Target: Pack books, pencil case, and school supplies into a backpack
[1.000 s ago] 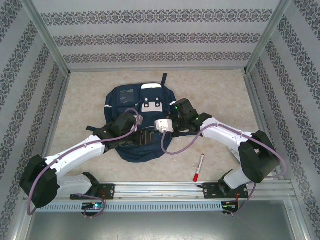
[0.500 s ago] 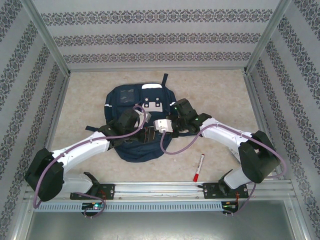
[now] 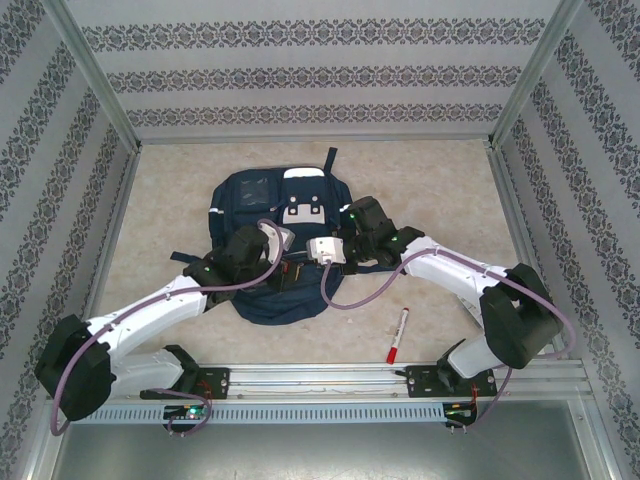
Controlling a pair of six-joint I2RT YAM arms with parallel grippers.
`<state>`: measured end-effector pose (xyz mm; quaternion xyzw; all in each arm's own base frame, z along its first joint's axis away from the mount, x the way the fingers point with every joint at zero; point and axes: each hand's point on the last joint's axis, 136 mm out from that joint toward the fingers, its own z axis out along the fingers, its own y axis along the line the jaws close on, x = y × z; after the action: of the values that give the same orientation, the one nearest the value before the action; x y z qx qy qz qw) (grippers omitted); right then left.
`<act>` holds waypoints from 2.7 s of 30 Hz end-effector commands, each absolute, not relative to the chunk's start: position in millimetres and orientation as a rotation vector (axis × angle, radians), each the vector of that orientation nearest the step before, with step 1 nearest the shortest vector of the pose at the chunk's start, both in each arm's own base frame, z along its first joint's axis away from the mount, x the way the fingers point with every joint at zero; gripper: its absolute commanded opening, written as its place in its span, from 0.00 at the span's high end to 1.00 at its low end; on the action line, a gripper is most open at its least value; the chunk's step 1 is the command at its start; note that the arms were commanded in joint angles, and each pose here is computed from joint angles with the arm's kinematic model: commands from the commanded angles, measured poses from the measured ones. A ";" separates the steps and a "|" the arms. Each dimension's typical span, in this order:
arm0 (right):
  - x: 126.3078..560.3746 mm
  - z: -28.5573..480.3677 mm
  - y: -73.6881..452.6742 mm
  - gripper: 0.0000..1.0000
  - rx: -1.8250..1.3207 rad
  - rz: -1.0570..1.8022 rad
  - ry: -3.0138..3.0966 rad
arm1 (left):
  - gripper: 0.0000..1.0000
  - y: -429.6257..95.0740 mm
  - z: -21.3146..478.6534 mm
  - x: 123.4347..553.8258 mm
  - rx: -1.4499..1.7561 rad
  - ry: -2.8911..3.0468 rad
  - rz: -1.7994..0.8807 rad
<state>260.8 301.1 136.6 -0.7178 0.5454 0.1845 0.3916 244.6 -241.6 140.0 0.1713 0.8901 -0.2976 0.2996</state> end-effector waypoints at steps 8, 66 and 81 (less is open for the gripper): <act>263.8 151.0 296.3 1.00 -1.771 0.481 1.388 | 1.00 -201.3 119.5 236.6 0.424 2.443 -0.554; 263.0 134.2 337.3 1.00 -1.859 0.484 1.425 | 0.39 -201.4 102.6 242.1 0.364 2.481 -0.822; 249.0 159.7 351.3 1.00 -1.814 0.667 1.326 | 0.62 -228.6 143.2 264.2 0.538 2.220 -0.905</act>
<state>267.6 330.5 121.1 -0.7164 0.5734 0.1958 0.3460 241.7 -207.9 105.0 0.1605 0.8984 -0.3192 0.2553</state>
